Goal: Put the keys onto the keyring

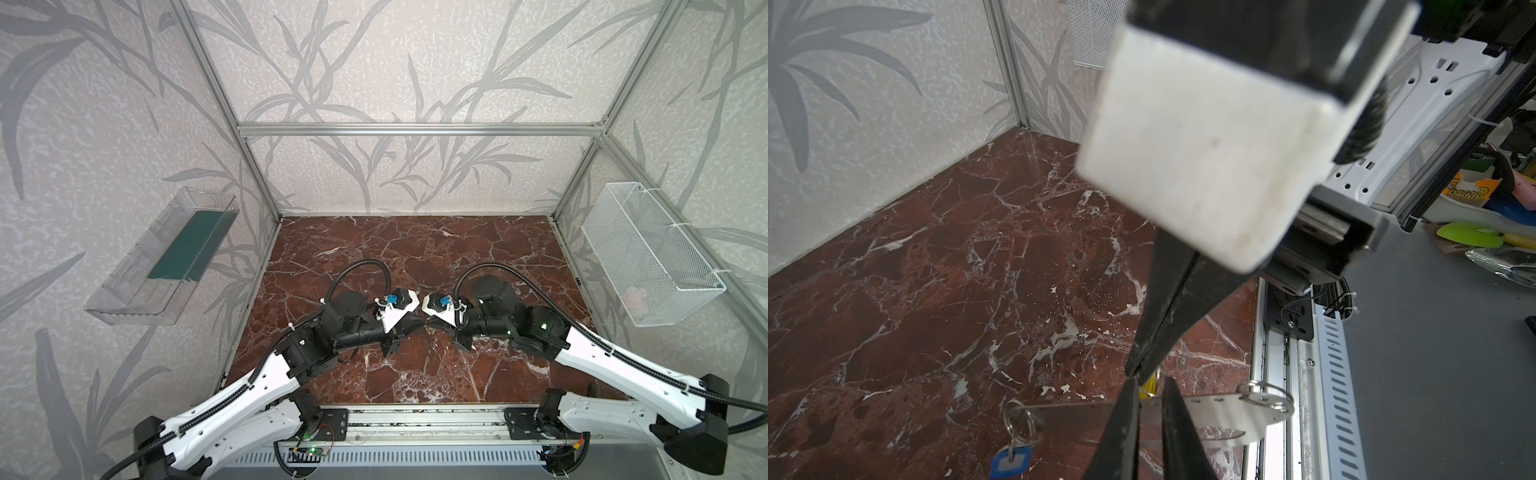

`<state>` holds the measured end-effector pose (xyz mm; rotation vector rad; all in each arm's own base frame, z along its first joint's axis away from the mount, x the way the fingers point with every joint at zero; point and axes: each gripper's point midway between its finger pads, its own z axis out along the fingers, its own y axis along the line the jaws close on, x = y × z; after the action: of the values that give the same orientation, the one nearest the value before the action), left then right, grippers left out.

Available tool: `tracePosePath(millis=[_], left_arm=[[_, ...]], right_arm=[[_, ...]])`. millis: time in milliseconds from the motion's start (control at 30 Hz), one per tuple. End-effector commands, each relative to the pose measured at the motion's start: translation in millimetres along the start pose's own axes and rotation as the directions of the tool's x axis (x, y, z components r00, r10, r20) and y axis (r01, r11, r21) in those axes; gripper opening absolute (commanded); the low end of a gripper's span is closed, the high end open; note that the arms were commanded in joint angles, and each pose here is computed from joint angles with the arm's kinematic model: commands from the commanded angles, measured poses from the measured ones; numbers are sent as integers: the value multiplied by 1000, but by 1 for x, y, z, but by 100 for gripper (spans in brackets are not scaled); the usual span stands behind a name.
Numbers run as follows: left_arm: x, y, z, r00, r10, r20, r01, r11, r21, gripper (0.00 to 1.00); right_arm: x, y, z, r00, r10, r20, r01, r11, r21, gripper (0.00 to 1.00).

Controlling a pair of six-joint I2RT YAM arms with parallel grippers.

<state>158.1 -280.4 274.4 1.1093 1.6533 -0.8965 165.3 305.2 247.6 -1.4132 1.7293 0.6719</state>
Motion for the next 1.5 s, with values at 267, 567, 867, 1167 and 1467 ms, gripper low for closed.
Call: tracePosePath(millis=[267, 567, 867, 1167, 1467], left_arm=[[-12, -3, 4, 1000, 10, 5, -10, 1000, 26, 14], [-10, -2, 8, 1000, 7, -11, -7, 1000, 27, 12], [-6, -2, 11, 1000, 2, -28, -2, 999, 34, 7], [-5, -6, 12, 1000, 2, -30, -1, 998, 55, 7], [-5, -4, 10, 1000, 8, -20, -8, 999, 35, 17]], right_arm=[[-25, 1, -15, 995, -39, 86, 38, 999, 13, 0], [-28, 2, -17, 994, -42, 103, 41, 999, 10, 0], [-30, 3, -21, 992, -42, 118, 40, 999, 16, 0], [-30, 0, -21, 992, -37, 120, 34, 999, 29, 0], [-29, 1, -19, 993, -35, 117, 33, 999, 22, 0]])
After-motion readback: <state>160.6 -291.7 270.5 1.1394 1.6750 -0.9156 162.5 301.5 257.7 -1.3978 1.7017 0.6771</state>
